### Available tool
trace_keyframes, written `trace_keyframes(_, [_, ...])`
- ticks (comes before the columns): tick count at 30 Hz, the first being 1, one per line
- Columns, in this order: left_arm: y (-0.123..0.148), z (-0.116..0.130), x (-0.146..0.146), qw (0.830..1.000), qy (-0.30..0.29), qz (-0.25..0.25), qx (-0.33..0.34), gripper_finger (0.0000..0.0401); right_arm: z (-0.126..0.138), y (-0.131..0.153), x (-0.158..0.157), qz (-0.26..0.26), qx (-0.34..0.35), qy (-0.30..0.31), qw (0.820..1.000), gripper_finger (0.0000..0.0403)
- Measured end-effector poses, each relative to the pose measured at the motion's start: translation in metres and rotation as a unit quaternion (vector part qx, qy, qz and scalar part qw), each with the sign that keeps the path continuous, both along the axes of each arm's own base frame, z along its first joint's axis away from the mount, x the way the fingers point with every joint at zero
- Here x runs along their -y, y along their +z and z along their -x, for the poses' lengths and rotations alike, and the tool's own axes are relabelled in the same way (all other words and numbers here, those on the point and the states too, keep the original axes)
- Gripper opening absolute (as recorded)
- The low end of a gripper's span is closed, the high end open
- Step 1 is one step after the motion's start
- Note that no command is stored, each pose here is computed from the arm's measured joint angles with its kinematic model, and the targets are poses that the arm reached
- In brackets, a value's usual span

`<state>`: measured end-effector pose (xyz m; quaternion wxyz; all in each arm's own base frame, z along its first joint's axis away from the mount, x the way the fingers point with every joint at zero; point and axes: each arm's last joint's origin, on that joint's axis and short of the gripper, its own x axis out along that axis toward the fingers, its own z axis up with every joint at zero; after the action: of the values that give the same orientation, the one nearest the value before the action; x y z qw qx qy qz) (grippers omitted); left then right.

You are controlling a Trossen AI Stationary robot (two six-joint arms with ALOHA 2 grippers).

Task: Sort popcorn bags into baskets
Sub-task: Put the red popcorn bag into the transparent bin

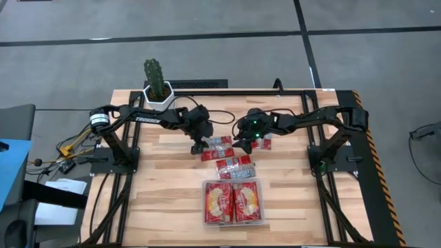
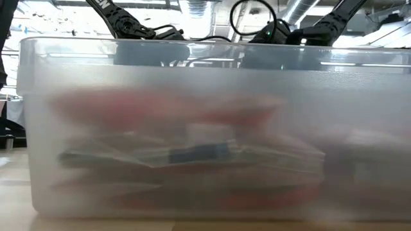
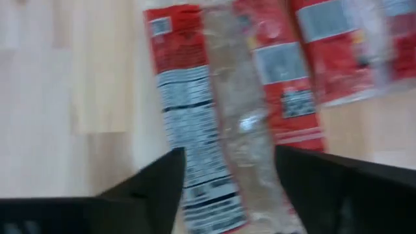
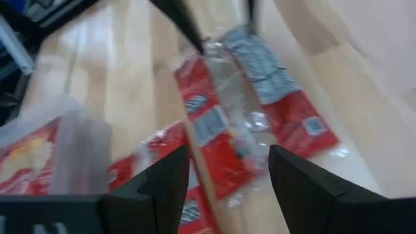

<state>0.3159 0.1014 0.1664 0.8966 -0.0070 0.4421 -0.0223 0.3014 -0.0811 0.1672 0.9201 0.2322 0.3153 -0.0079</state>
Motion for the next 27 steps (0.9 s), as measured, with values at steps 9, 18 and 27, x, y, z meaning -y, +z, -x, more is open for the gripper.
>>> trace_keyframes(9, [-0.028,-0.002,0.000,0.998,0.031,0.025,-0.058,0.0319,-0.003,-0.002,-0.015,-0.010,-0.007,0.013,1.000,0.0234])
trace_keyframes(18, [-0.060,-0.011,-0.004,0.992,0.060,0.063,-0.090,0.0205,-0.004,0.000,-0.016,-0.031,-0.005,0.000,1.000,0.0234])
trace_keyframes(27, [-0.058,-0.013,-0.004,0.990,0.077,0.098,-0.073,0.0017,-0.002,0.001,-0.013,-0.071,-0.014,-0.033,0.997,0.0234])
